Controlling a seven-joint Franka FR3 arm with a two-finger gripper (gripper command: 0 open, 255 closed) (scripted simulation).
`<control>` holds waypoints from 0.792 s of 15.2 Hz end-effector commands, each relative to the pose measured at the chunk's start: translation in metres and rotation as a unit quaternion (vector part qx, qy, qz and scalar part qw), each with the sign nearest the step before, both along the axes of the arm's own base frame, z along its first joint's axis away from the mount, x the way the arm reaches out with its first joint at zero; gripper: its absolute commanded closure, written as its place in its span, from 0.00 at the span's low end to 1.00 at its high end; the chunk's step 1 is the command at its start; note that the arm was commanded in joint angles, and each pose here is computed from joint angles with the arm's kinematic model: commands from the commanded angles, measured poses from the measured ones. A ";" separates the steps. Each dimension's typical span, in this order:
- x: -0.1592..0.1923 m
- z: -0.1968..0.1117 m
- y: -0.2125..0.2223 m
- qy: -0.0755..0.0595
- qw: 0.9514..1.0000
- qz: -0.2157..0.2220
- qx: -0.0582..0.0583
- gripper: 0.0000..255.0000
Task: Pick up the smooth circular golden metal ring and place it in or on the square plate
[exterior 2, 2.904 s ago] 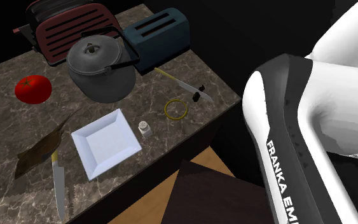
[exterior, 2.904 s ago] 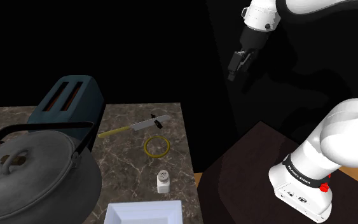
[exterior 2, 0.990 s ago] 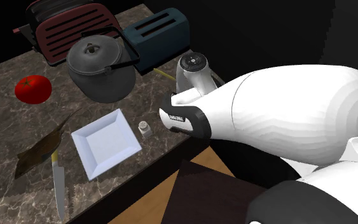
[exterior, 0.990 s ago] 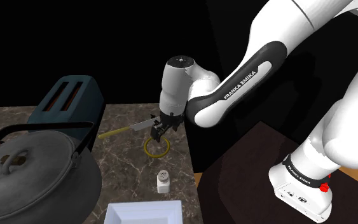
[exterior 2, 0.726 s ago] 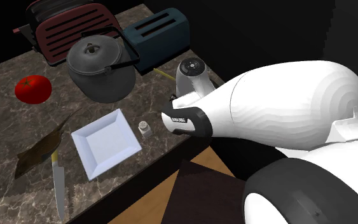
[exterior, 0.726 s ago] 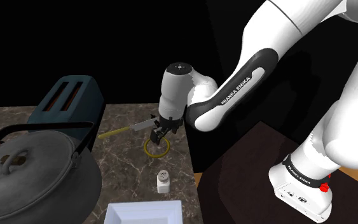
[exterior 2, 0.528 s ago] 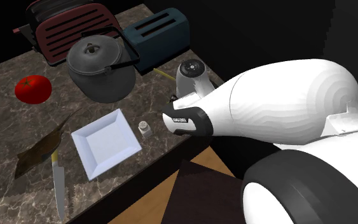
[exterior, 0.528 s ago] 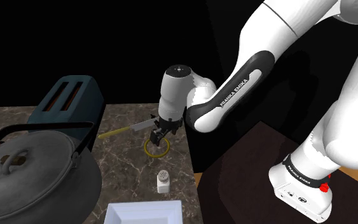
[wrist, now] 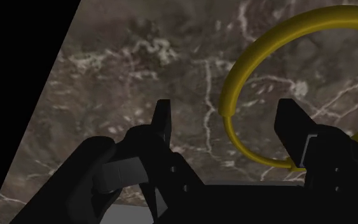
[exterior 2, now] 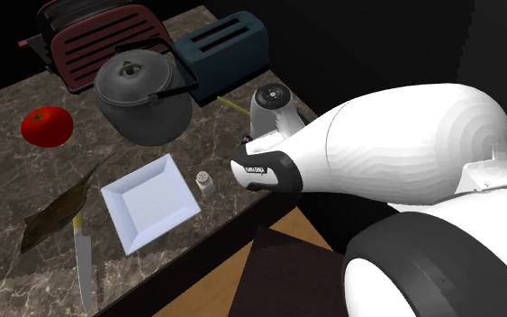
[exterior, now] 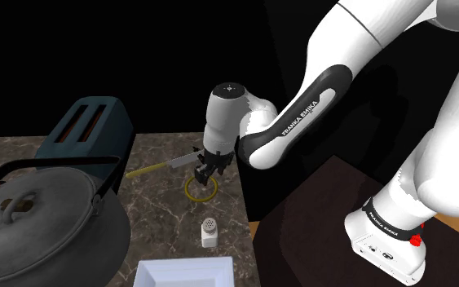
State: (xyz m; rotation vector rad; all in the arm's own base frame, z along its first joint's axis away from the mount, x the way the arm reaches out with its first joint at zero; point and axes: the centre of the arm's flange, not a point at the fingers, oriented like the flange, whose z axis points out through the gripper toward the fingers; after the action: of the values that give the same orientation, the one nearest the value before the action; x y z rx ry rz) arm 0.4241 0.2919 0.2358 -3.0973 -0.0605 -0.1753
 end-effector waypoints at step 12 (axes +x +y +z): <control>-0.001 0.019 0.001 0.001 1.000 0.001 0.002 1.00</control>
State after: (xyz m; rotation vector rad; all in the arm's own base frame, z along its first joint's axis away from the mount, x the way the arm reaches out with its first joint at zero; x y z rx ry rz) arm 0.4236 0.2931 0.2507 -3.0940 -0.0632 -0.1747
